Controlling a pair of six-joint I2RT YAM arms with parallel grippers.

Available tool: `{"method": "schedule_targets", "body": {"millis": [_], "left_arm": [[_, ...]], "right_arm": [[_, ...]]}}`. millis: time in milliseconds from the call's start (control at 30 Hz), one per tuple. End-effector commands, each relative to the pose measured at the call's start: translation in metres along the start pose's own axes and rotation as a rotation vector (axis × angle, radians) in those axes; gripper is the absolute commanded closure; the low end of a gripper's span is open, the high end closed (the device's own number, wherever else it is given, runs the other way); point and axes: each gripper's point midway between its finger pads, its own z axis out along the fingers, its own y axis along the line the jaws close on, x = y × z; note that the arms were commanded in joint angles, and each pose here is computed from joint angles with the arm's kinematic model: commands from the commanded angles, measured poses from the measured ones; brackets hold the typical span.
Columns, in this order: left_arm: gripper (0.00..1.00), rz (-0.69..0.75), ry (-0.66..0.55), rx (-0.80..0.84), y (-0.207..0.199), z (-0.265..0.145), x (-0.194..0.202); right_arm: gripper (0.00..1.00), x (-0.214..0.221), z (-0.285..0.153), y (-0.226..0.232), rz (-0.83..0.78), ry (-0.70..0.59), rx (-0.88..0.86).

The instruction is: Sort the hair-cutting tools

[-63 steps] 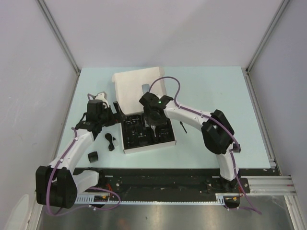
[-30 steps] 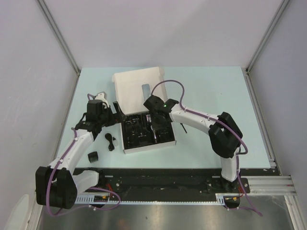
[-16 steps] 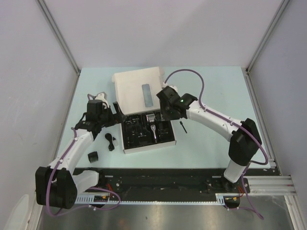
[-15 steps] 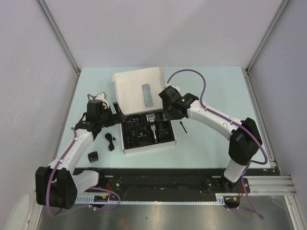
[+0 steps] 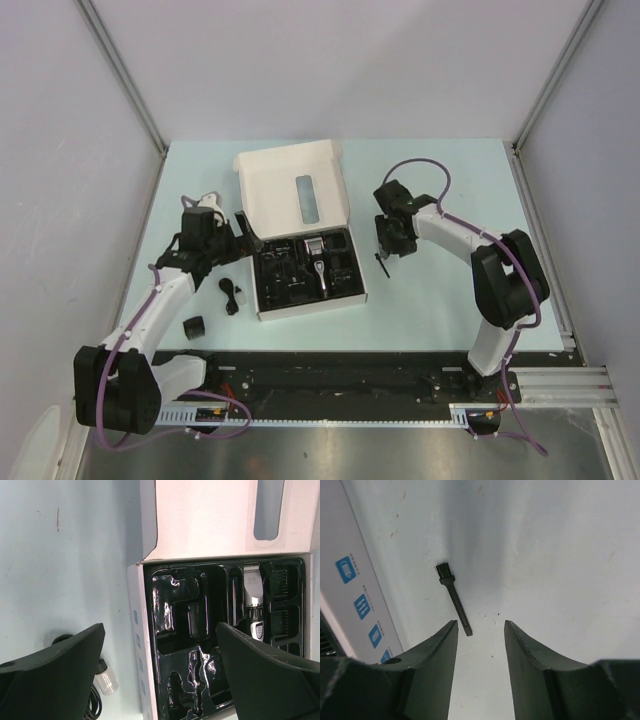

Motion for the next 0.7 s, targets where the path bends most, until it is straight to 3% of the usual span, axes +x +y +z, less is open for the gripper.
{"method": "schedule_targets", "body": {"millis": [0,433,667], "left_arm": [[0.00,-0.003,-0.062,0.057,-0.018,-0.008,-0.028],[0.00,0.035,-0.074,0.076,-0.022,-0.011,-0.033],[0.00,0.038,-0.065,0.080,-0.023,-0.009,-0.034]], "right_arm": [[0.53,-0.003,0.016,0.010,-0.075,0.015,-0.062],[0.57,0.014,0.042,0.023,-0.105,0.062,-0.037],[0.66,0.020,0.048,0.020,-0.117,0.087,-0.021]]}}
